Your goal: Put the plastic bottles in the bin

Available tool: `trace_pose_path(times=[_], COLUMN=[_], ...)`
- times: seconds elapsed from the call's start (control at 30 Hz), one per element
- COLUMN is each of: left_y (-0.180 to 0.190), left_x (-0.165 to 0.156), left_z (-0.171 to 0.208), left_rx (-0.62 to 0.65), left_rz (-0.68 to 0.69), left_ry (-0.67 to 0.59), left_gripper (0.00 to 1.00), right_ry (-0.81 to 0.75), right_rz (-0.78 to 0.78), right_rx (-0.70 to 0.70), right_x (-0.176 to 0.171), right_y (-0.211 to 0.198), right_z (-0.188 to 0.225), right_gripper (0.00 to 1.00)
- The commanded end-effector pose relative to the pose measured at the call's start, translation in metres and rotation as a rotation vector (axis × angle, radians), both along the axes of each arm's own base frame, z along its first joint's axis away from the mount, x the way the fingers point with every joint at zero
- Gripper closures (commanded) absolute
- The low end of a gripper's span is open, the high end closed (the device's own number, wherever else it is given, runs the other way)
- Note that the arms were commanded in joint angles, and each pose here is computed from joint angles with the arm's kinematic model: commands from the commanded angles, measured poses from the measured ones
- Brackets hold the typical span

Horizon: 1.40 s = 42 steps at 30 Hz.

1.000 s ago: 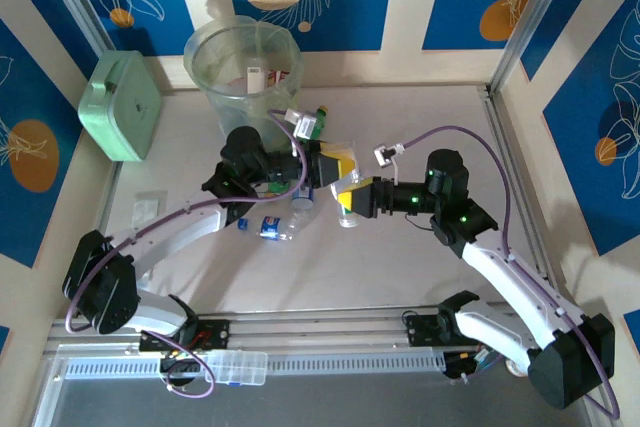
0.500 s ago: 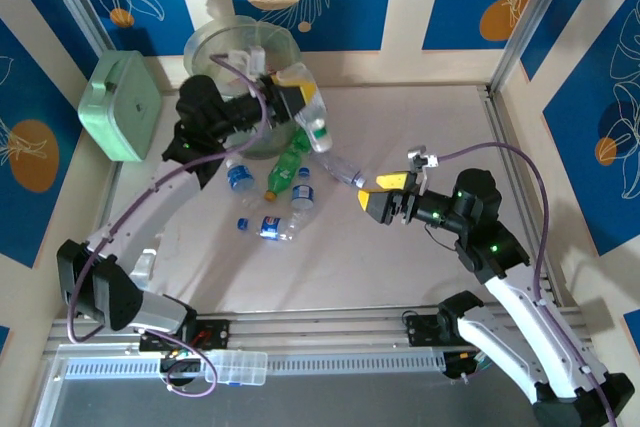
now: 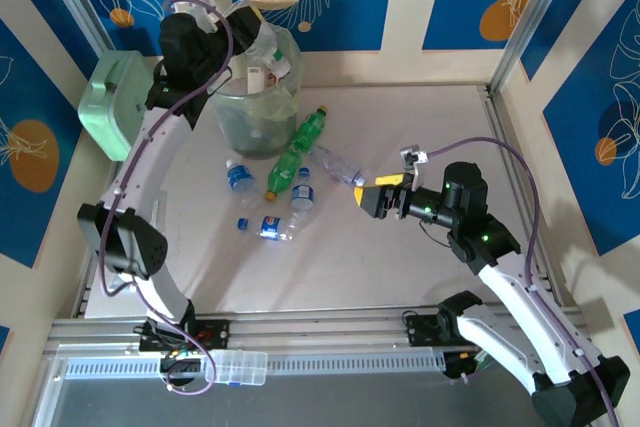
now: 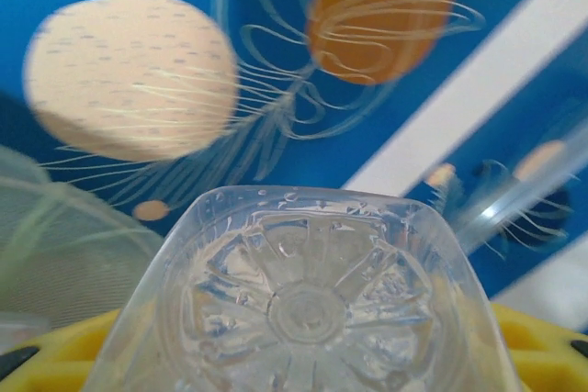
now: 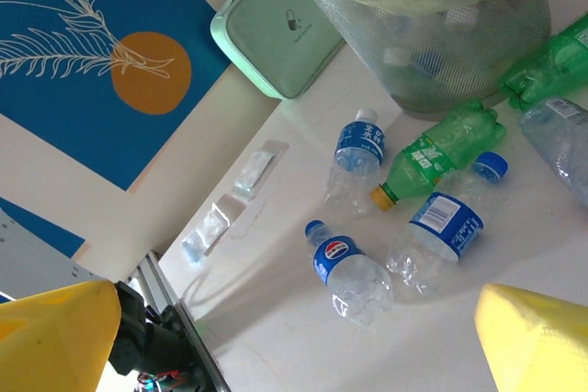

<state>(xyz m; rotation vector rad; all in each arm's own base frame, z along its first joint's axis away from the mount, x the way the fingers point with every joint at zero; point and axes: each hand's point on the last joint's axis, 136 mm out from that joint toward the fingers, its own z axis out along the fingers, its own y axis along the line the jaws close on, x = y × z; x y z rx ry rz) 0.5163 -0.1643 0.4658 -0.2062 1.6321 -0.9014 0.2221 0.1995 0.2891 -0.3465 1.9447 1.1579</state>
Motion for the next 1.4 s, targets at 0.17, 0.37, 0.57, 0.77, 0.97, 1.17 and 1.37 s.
trace_pose_path(times=[0.17, 0.37, 0.57, 0.77, 0.97, 1.17, 1.37], left_y=[0.064, 0.088, 0.104, 0.096, 0.084, 0.069, 0.054], left_x=[0.043, 0.048, 0.056, 0.064, 0.071, 0.082, 0.086], left_z=[-0.047, -0.078, -0.110, -0.145, -0.168, -0.189, -0.175], left_rx=[0.017, 0.228, 0.441, 0.497, 0.548, 0.534, 0.503], left_rz=[0.278, 0.405, 0.476, 0.421, 0.399, 0.344, 0.303], left_ry=[0.280, 0.411, 0.448, 0.519, 0.544, 0.564, 0.508], left_gripper=[1.00, 1.00, 1.00, 0.96, 0.89, 0.67, 0.26], right_ry=[0.019, 0.040, 0.071, 0.096, 0.110, 0.119, 0.109], right_rz=[-0.022, -0.025, -0.032, -0.048, -0.076, -0.084, -0.081], right_rx=[-0.003, -0.021, -0.044, -0.069, -0.113, -0.127, -0.139], right_x=[0.005, 0.008, 0.015, 0.020, 0.026, 0.028, 0.029], right_y=[0.000, 0.003, 0.007, 0.008, 0.006, 0.006, 0.006], right_z=[-0.003, -0.013, -0.023, -0.033, -0.043, -0.048, -0.047], right_gripper=[0.01, 0.01, 0.01, 0.02, 0.02, 0.02, 0.01])
